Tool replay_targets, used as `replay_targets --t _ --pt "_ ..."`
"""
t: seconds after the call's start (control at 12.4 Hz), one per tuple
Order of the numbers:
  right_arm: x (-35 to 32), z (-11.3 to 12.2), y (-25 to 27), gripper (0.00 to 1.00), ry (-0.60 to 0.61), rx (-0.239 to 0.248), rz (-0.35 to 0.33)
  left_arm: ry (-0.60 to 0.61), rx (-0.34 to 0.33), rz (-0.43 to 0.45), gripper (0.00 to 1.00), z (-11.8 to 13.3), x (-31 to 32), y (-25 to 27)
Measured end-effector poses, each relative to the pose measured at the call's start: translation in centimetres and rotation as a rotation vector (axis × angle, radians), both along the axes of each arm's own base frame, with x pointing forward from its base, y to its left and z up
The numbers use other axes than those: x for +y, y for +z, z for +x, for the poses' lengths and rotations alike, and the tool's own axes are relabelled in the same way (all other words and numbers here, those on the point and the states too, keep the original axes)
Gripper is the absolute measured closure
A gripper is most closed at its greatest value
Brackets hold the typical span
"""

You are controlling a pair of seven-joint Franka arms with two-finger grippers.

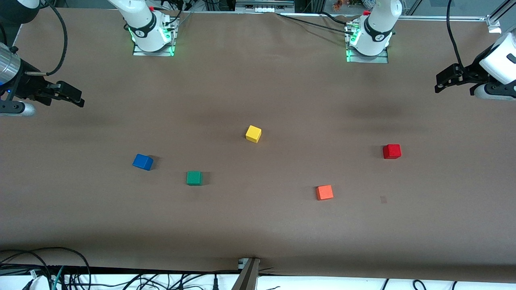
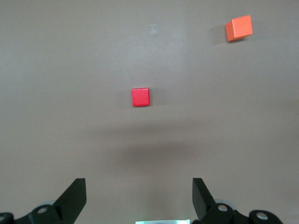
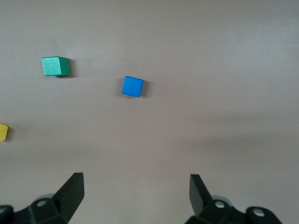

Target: Pass red block to right arm, stack on blue

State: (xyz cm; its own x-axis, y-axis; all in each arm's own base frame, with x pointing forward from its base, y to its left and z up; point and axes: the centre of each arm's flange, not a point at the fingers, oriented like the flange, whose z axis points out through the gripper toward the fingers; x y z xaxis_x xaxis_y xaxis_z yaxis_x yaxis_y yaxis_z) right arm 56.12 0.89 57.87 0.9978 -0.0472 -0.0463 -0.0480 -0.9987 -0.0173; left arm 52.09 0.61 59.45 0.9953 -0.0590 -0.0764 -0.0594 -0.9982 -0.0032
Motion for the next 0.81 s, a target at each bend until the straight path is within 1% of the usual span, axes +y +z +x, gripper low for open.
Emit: replay_targets --t 0.24,0.4,0.57,0.81 --pt "0.0 0.0 0.0 0.0 0.0 0.0 0.0 0.0 0.0 0.0 0.0 0.0 0.0 0.0" --pt "0.0 0.0 0.0 0.0 0.0 0.0 0.0 0.0 -0.013 0.0 0.0 0.3 0.0 -0.1" --pt "0.0 0.0 0.0 0.0 0.0 0.0 0.0 0.0 -0.023 -0.003 0.0 1.0 0.1 -0.7" --pt "0.0 0.0 0.0 0.0 0.0 0.0 0.0 0.0 -0.009 -0.015 0.0 2.6 0.3 -2.1"
